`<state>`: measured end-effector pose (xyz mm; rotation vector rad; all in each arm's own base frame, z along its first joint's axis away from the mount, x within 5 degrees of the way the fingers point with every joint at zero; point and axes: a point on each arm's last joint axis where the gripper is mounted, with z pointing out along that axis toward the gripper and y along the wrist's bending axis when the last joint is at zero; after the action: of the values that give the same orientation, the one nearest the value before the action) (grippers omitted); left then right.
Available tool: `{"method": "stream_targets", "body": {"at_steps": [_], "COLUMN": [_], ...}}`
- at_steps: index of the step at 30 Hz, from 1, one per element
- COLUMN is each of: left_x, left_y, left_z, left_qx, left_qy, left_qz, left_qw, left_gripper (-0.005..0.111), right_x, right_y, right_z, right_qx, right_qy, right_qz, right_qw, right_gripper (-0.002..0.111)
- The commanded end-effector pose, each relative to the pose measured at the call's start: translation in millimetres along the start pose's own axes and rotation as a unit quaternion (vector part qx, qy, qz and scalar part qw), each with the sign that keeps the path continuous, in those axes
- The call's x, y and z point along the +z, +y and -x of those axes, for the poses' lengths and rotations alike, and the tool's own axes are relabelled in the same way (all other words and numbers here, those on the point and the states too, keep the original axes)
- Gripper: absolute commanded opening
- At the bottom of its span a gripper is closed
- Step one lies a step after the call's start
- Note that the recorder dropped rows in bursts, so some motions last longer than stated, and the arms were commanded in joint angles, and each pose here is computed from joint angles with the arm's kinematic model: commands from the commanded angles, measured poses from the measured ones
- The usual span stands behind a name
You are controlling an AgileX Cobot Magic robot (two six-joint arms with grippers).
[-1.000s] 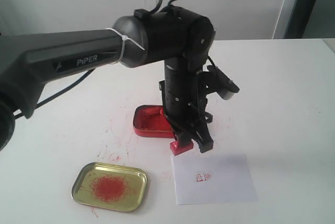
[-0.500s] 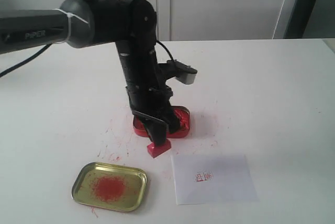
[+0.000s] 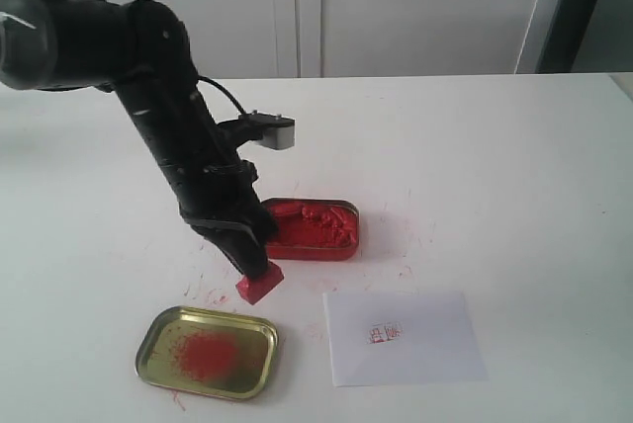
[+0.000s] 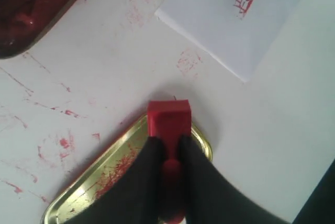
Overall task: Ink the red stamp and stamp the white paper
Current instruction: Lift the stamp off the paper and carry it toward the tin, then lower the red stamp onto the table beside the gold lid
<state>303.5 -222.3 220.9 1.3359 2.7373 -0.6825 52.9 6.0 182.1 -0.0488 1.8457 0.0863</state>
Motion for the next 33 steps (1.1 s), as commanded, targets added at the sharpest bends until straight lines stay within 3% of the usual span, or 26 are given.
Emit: {"method": "stream_targets", "body": {"at_steps": [1, 6, 16, 24, 33], "left_x": [-9, -8, -19, -17, 0], "left_y": [8.4, 28.5, 88.5, 113.4, 121.9], "left_z": [-11, -28, -78, -106, -121], "left_qx": [-0.013, -0.031, -0.164, -0.230, -0.273], "left_qy": [-0.033, -0.072, -0.145, -0.171, -0.178], "left_qz": [-0.043, -0.097, -0.132, -0.111, -0.063], "left_qw": [0.998, 0.992, 0.967, 0.952, 0.943], "left_gripper": [0.000, 0.000, 0.000, 0.000, 0.000], "right_x": [0, 0, 0, 0, 0], "right_y": [0, 0, 0, 0, 0], "right_z": [0, 0, 0, 0, 0], "right_qx": [-0.002, -0.002, -0.002, -0.002, -0.002], "right_qy": [-0.007, -0.007, -0.007, -0.007, -0.007], "right_qz": [0.000, 0.000, 0.000, 0.000, 0.000], "right_qw": [1.000, 1.000, 1.000, 1.000, 1.000], "right_gripper": [0.000, 0.000, 0.000, 0.000, 0.000]}}
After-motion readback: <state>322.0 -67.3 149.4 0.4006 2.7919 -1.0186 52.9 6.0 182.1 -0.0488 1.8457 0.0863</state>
